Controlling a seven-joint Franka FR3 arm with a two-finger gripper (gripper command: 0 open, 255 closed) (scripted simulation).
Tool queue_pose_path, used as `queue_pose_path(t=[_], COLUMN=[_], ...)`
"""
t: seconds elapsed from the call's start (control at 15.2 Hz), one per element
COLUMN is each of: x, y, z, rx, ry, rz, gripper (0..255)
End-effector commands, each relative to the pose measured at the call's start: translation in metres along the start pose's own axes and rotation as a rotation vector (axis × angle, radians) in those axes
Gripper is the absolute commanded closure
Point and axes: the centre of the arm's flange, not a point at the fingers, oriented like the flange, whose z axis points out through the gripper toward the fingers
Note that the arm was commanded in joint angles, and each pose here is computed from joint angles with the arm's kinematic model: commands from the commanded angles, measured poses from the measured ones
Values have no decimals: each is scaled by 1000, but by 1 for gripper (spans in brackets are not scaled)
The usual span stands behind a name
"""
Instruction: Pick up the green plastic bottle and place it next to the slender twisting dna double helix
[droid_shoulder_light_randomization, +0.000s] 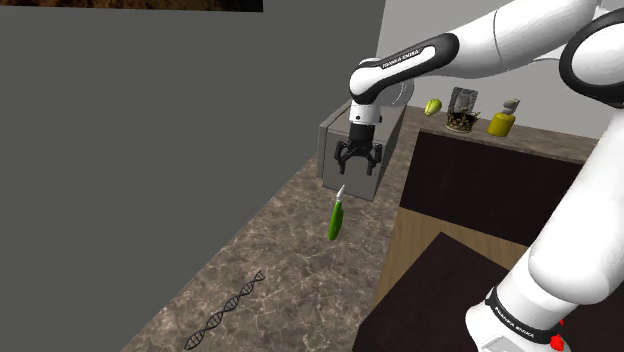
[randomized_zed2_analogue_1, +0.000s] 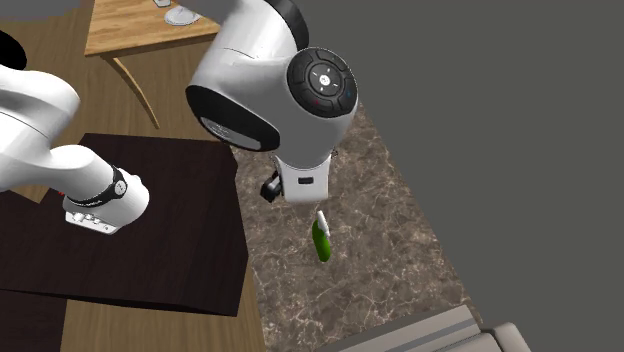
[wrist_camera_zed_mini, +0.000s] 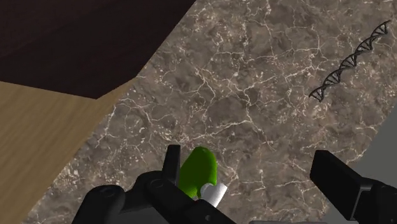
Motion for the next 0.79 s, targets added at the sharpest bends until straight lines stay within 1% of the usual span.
queue_pose_path(t=[0.0, 0.73], x=[23, 145], y=[1, 33], z=[16, 111], rx=[14, 92], ry=[-19, -119], rz=[63, 392], gripper=[0, 0])
